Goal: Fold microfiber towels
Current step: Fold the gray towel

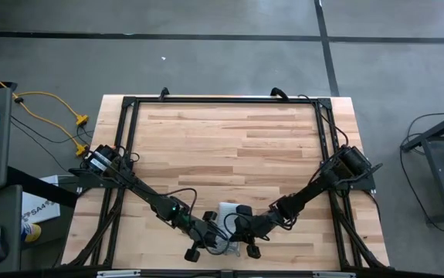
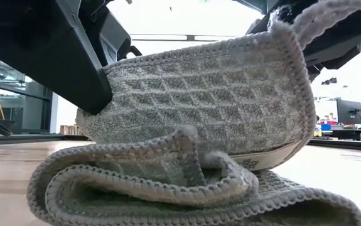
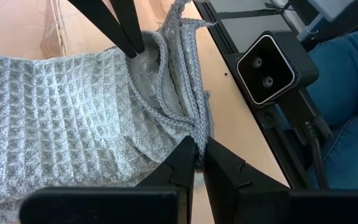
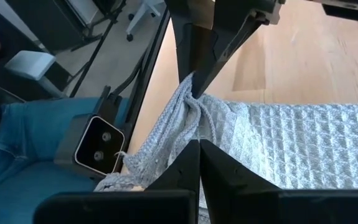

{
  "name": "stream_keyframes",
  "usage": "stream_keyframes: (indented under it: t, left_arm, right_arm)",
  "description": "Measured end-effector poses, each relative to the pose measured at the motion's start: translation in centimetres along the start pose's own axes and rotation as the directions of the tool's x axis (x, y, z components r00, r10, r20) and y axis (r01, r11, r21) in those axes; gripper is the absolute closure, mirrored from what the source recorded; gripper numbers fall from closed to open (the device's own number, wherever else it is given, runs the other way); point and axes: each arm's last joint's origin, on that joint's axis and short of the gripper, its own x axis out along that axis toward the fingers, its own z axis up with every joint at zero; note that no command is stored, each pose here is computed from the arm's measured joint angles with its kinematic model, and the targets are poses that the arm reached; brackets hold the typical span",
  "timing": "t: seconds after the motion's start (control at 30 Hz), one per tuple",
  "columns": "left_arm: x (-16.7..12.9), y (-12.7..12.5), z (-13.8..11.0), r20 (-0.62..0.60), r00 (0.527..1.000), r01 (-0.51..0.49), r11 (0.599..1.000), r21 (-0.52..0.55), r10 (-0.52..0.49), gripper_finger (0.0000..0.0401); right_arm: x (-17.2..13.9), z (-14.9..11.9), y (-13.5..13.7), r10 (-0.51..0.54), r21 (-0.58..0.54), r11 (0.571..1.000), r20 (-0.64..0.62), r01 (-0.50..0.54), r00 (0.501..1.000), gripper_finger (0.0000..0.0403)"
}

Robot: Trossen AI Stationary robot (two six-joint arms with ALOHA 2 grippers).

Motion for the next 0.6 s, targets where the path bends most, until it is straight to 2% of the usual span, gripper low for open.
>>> stream_keyframes:
  t: [0.23,0.4,0.6]
  left_arm:
    - [0.0,0.0,0.0,0.000,1.000,0.000,1.000,0.024,0.000,0.0377]
    - [1.2,0.4,-0.9,-0.004,1.000,-0.022,0.999,0.028,0.022,0.0371]
    - [2.5,0.7,-1.7,0.002,1.000,-0.018,1.000,-0.006,0.018,0.0306]
  right_arm:
    - [0.1,-0.1,0.0,0.001,0.001,1.000,-0.002,-0.001,1.000,0.0401]
    - [0.5,-0.3,-0.1,0.024,0.010,1.000,-0.002,-0.024,1.000,0.0401]
    - [0.7,-0.6,-0.4,0.040,0.031,0.999,-0.017,-0.039,0.999,0.0401]
